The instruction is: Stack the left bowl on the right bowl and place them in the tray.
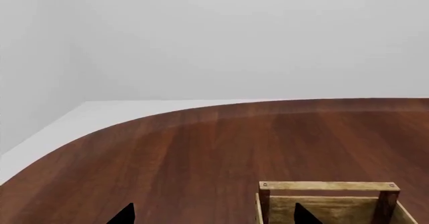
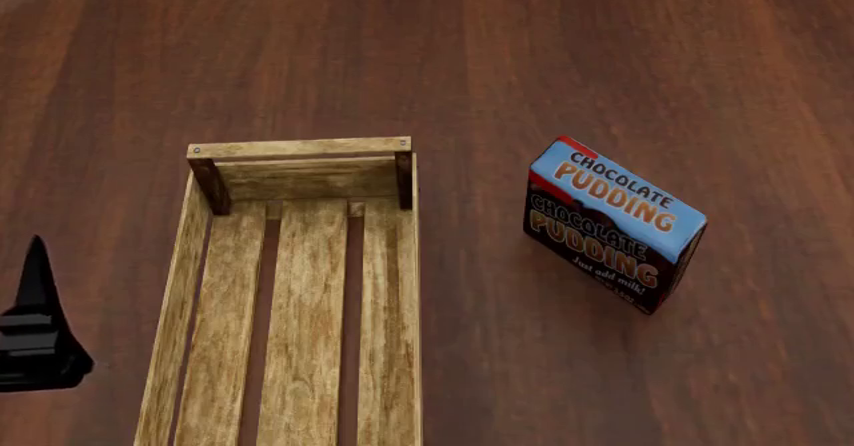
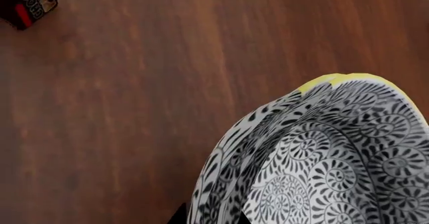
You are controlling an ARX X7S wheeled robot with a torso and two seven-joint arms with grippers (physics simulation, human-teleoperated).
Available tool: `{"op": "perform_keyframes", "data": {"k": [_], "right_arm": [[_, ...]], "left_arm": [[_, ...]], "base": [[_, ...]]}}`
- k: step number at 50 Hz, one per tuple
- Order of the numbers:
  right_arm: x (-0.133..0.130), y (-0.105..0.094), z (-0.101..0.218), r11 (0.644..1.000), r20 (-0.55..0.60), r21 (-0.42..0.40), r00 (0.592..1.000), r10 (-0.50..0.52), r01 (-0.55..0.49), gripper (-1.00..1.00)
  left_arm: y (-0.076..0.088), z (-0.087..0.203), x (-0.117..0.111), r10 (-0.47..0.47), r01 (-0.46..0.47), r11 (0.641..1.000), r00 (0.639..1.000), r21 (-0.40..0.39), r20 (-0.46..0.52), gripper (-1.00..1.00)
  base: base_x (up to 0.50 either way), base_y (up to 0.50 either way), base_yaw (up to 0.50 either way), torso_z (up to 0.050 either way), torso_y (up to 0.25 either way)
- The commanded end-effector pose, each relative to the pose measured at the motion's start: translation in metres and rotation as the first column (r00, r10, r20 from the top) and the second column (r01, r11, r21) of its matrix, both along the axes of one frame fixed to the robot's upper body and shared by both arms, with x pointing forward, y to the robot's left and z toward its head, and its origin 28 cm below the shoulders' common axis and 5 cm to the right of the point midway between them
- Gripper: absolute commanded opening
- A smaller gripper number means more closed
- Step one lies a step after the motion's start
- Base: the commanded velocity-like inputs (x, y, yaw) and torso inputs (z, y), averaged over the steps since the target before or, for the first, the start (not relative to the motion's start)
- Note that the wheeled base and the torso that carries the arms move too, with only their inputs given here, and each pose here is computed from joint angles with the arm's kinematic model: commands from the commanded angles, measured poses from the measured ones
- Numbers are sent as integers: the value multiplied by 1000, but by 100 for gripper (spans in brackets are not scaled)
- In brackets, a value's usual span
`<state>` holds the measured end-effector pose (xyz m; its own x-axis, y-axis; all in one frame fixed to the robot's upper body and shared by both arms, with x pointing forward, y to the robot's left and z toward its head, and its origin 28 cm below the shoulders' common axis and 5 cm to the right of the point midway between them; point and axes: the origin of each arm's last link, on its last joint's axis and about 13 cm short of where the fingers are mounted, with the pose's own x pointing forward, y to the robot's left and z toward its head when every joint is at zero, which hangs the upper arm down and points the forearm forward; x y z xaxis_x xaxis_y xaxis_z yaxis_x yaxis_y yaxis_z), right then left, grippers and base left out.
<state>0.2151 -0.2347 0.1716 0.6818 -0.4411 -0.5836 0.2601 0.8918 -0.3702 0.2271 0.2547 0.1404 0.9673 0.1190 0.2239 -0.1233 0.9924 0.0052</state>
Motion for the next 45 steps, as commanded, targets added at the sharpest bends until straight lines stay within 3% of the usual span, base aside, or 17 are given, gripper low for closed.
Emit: {"op": "perform_keyframes", "data": {"k": [1, 19, 29, 45], "right_arm": [[5, 7, 16, 996, 37, -78, 999, 37, -34, -100], [17, 27, 36, 982, 53, -148, 990, 129, -120, -100], [28, 49, 61, 950, 67, -218, 967, 245, -226, -100], [29, 72, 94, 896, 92, -325, 932, 350, -304, -100]], "left_arm": [[1, 2, -1, 6, -6, 1000, 1000, -10, 6, 100], [5, 5, -2, 11, -10, 1000, 1000, -25, 22, 100], [7, 8, -3, 17, -16, 999, 999, -37, 27, 100], [10, 10, -4, 25, -23, 998, 999, -51, 32, 100]], "base": [[0, 0, 0, 0, 0], [0, 0, 0, 0, 0], [0, 0, 0, 0, 0], [0, 0, 0, 0, 0]]}}
